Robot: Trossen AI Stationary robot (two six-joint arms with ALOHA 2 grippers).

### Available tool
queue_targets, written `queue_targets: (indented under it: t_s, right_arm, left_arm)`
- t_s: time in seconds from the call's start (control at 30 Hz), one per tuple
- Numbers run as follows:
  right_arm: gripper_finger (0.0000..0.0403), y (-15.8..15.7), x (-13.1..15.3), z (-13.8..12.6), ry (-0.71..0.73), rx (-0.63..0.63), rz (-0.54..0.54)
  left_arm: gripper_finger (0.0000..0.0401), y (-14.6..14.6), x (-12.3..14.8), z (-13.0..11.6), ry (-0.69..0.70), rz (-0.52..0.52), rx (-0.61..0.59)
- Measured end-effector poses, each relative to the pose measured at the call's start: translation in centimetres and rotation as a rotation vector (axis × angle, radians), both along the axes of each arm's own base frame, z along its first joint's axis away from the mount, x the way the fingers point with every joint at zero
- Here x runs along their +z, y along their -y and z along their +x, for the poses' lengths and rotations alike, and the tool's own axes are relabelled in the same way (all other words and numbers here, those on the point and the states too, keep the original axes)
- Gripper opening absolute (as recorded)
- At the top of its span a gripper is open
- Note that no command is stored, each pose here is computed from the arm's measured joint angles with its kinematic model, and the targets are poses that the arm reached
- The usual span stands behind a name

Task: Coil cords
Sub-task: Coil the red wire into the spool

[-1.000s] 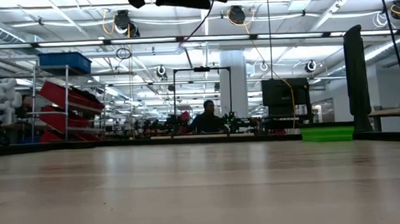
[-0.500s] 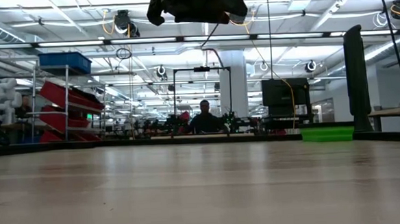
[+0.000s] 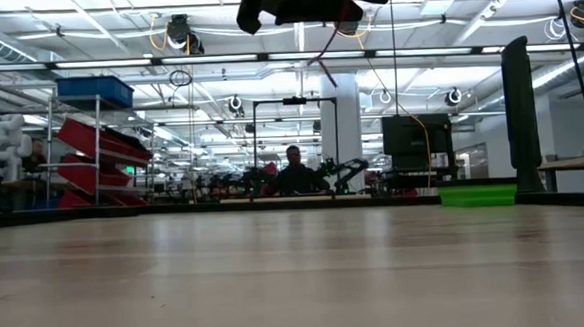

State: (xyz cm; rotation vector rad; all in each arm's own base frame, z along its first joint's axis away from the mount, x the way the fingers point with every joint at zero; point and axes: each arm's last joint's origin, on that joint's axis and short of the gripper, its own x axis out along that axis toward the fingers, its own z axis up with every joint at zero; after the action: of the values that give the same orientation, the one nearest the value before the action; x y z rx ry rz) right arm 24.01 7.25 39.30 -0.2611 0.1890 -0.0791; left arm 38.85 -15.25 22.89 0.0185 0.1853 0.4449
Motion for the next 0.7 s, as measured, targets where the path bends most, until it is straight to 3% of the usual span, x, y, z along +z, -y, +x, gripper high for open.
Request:
queue_targets:
  t_s: [0.7]
  right_arm:
    - [0.0000,0.2,0.1,-0.9,-0.024,0.002,0.009]
  left_arm:
    - [0.0164,2.1,0.1,-1.2,-0.011,0.049,0.008]
